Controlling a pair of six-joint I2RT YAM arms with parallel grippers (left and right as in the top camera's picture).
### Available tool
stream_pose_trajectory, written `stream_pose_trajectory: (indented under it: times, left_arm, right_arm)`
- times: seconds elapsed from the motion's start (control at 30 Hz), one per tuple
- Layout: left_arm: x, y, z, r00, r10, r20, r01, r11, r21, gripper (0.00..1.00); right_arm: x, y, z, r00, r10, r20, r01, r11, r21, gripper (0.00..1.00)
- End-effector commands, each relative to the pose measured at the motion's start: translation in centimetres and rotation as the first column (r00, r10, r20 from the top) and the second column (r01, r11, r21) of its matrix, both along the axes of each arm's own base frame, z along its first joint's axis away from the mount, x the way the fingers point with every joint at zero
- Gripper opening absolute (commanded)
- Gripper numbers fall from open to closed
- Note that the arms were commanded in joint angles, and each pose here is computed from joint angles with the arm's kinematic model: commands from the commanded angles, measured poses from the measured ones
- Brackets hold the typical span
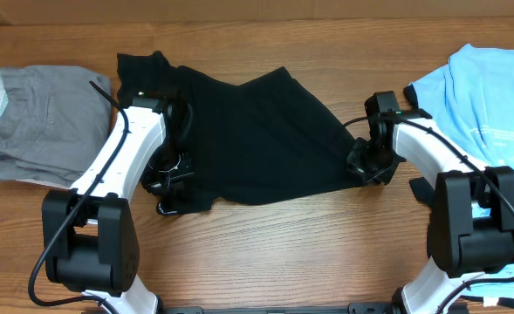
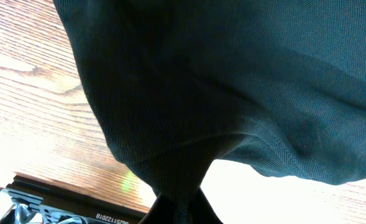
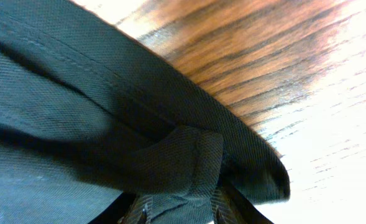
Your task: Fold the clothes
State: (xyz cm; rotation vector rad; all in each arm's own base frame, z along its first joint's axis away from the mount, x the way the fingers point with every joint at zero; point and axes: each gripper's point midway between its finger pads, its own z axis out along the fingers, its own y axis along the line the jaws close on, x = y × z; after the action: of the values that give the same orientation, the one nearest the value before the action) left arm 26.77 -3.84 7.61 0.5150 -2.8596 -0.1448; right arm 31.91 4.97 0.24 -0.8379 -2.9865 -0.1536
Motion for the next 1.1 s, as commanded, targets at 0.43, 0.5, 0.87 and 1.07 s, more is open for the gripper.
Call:
stream_pose_trajectory:
  times: [0.43,0.5,0.87,1.07]
  left_arm:
    - [-0.2,-0.2,0.1,1.000,-0.019,-0.003,0.019,1.000,-0.015,0.04]
    - [-0.3,-0.2,0.1,1.000,-0.019,-0.005,0.019,1.000,-0.014,0.04]
    - [0.9,0.6,2.3,0.999,-0.044,0.020,0.044,0.999,-0.029,0.04]
    - [3.3,0.9,7.6,0.986,-0.106,0.125,0.115,0.992,-0.060,0.04]
  right_arm:
    - [-1.1,-0.4,-0.7,1.000,-0.009,-0.016,0.009,1.000,-0.011,0.04]
    - [-1.1,-0.4,-0.7,1.000,-0.010,-0.017,0.009,1.000,-0.011,0.04]
    - [1.9,-2.1,5.9,1.000,0.004,-0.003,-0.005,0.999,-0.040,0.04]
    - [4.7,-2.1,12.9,0.993,0.080,0.088,-0.076,0.996,-0.041,0.04]
